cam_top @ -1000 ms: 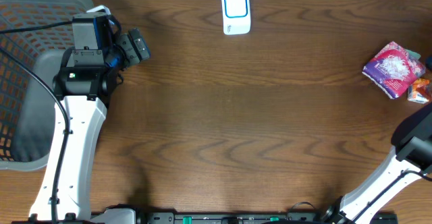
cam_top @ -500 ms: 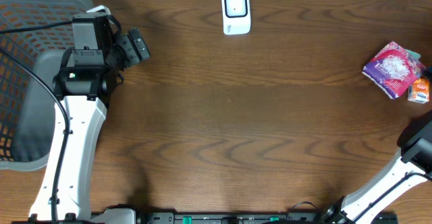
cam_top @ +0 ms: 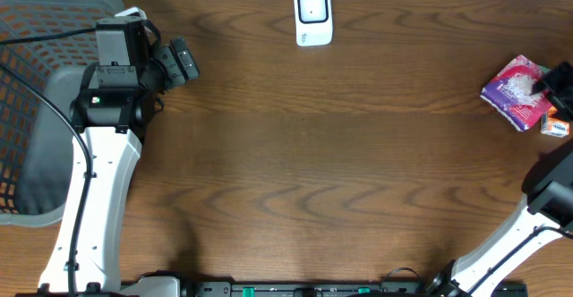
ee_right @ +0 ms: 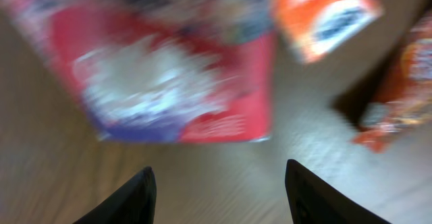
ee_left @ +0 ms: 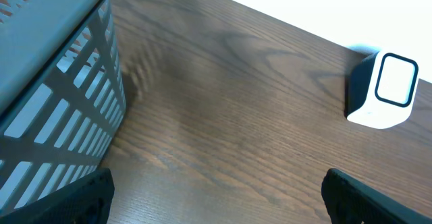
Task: Scan the item barcode
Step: 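Carry the wrapper to the right edge and release it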
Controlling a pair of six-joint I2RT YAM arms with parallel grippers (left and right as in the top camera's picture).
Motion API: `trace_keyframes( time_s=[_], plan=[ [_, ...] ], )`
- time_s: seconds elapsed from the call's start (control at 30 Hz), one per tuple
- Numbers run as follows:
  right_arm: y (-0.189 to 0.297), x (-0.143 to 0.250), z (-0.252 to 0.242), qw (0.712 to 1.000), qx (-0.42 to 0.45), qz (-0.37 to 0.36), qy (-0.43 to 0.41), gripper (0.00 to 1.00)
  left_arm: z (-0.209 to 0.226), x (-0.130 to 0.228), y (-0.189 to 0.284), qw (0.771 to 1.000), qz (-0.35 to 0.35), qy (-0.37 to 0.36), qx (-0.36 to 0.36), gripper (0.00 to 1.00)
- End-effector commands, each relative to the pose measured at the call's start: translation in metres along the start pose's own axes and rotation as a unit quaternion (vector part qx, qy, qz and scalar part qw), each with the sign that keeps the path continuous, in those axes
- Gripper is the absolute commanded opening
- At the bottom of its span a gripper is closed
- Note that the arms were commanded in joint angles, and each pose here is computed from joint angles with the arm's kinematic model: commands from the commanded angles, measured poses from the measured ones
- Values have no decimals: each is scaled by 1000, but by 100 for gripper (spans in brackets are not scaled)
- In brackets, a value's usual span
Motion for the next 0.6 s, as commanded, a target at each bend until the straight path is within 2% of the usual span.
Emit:
trace_keyframes(
  time_s=[0.0,0.27,0.4,0.47,0.53,0.57],
  plan=[
    [35,22,34,995,-78,1,58,57,0,-4,1,1000,-4,1,-2,98],
    [87,73,80,983,-114,-22,142,59,0,-4,1,1000,-4,1,-2,98],
    [108,109,104,970,-121,-35,209,61,0,-4,1,1000,-4,1,-2,98],
    [115,124,113,963,-114,-48,239,67,0,-4,1,1000,-4,1,-2,98],
    [120,139,121,958,-110,-51,261,84,0,-4,1,1000,-4,1,-2,98],
    [121,146,124,956,-111,-48,269,99,0,-4,1,1000,-4,1,-2,98]
  ],
)
Point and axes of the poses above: each gripper's point midway between its finger pads, its own y axis back along the fingers, its own z axis along the line the jaws close on, x = y × z, the point moved 5 cm from there along y, back along the fingers, and after that the axes turned 9 degrees about -y, right-handed, at the moved point
